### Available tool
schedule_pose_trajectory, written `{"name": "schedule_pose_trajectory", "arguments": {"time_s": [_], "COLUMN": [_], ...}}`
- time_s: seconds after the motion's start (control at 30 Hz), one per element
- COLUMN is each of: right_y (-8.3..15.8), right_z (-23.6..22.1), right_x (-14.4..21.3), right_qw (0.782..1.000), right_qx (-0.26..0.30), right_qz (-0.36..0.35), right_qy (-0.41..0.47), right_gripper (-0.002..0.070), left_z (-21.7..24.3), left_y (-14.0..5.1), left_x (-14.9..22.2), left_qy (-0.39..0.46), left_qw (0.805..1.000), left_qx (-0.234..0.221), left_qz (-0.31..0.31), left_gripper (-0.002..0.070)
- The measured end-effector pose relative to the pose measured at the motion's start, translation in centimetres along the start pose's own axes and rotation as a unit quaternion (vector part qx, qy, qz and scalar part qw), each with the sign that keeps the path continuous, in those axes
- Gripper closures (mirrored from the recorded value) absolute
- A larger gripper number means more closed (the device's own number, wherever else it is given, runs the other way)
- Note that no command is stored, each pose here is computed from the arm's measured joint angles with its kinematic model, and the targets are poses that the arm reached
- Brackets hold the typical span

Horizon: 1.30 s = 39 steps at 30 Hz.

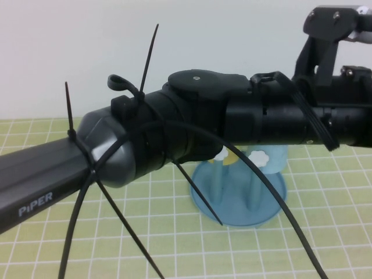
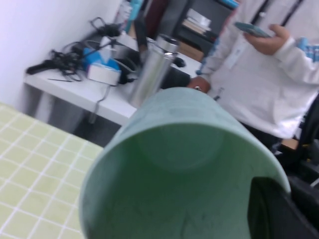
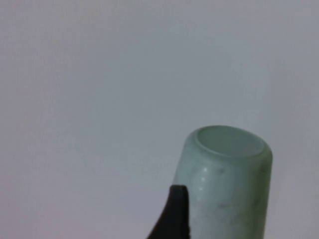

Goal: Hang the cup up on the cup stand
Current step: Adjust the cup with two arms

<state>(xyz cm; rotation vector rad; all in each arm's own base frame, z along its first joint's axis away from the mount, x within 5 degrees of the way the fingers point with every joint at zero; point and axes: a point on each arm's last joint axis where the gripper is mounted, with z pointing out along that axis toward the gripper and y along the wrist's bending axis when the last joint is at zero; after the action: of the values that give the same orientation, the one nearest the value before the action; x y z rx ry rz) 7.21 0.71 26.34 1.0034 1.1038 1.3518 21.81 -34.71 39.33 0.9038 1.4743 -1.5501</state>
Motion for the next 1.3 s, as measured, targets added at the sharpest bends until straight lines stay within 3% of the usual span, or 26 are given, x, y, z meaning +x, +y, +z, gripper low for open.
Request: {"name": "schedule_pose_trajectory", "arguments": {"time_s": [0.23, 0.43, 0.7, 1.3], "right_y": [-0.1, 0.0, 0.2, 0.3], "right_z": [0.0, 0.0, 0.0, -0.1], "right_x": [0.0, 0.0, 0.0, -0.1], "right_qw": [1.000, 0.999, 0.999, 0.999], "right_qx": [-0.002, -0.010, -0.020, -0.024], "right_qz": [0.015, 0.033, 0.036, 0.040], "right_qy": [0.000, -0.001, 0.002, -0.005], "right_gripper": [-0.0006, -0.0006, -0.0006, -0.0014], "left_z": [1.6, 2.9, 3.6, 4.5], "left_y": [-2.5, -3.7, -5.2, -6.9], "left_x": [1.4, 2.4, 3.2, 4.4], "left_qy": [0.016, 0.020, 0.029, 0.039], "left_qw": [0.999, 0.999, 0.999, 0.999], "left_qx": [0.028, -0.002, 0.016, 0.009], "left_qz": [0.023, 0.039, 0.034, 0.033], "left_gripper": [0.0675, 0.0675, 0.0675, 0.0675]}}
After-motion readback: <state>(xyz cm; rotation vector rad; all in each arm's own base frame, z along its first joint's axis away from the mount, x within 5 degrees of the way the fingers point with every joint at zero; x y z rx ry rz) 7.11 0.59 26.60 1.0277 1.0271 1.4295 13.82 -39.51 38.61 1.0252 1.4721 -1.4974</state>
